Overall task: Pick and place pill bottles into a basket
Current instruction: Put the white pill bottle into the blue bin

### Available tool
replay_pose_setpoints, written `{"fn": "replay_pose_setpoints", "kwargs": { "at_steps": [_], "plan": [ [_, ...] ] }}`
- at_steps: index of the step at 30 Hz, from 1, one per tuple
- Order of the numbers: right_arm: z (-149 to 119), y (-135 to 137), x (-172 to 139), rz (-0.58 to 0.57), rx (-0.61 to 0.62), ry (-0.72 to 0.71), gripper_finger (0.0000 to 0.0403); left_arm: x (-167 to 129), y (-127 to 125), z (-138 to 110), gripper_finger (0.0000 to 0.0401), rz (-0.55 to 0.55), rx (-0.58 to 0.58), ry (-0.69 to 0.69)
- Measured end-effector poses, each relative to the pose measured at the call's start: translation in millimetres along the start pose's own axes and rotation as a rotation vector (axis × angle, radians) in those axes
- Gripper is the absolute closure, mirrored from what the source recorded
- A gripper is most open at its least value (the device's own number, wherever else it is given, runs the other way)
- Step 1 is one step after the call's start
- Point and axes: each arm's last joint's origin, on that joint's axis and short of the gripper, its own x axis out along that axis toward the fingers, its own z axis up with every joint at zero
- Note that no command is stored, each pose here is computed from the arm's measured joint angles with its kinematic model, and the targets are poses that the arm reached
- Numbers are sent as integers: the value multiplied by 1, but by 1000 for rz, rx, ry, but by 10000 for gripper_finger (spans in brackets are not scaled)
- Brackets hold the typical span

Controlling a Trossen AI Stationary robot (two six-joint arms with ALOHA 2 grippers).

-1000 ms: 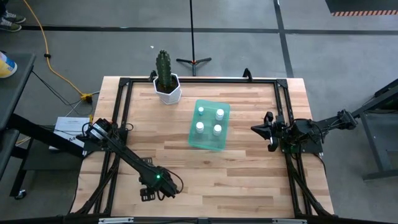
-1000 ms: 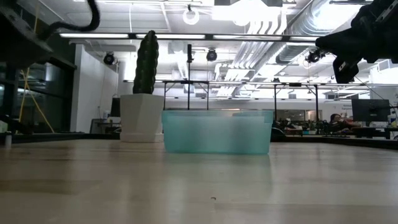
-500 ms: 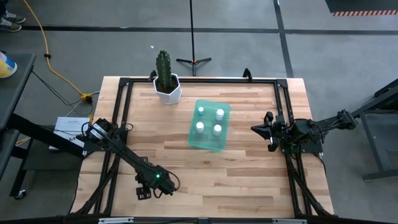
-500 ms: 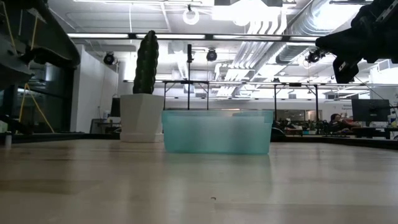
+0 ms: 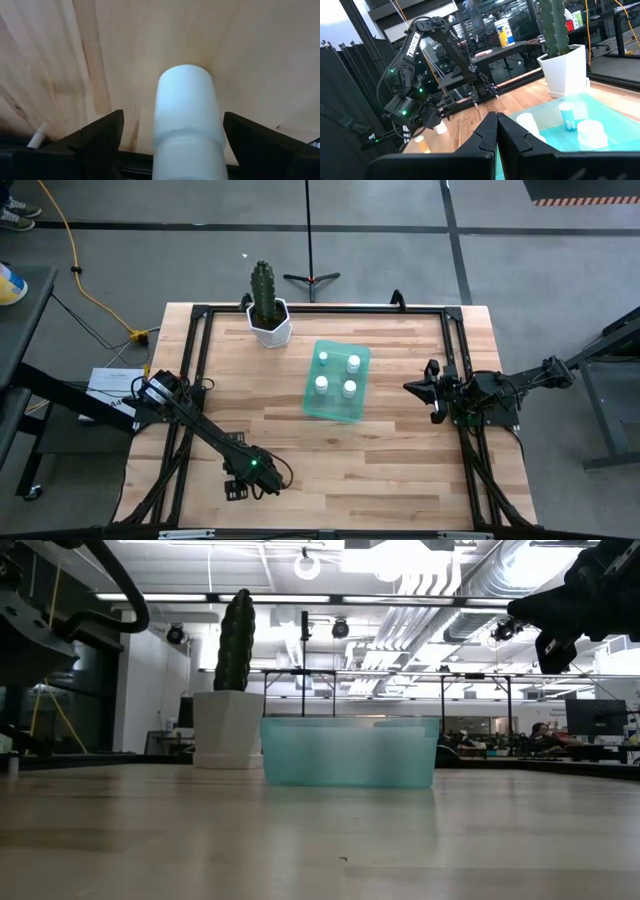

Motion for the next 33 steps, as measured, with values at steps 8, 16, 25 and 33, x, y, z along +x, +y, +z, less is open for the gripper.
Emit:
{"fn": "replay_pose_setpoints", "kwargs": {
  "at_steps": [8, 16, 25, 33],
  "plan": [
    [0, 0, 0, 0, 0, 0, 402, 0, -1, 1, 84, -10, 11, -10],
    [0, 0, 0, 0, 0, 0, 402, 0, -1, 0, 164, -24, 32, 11],
    [0, 0, 0, 0, -2, 0, 402, -8, 10, -14, 190, 50, 106, 93],
    [0, 0, 0, -1, -5, 3, 402, -47, 32, -13, 177, 13, 167, 31]
  ]
}}
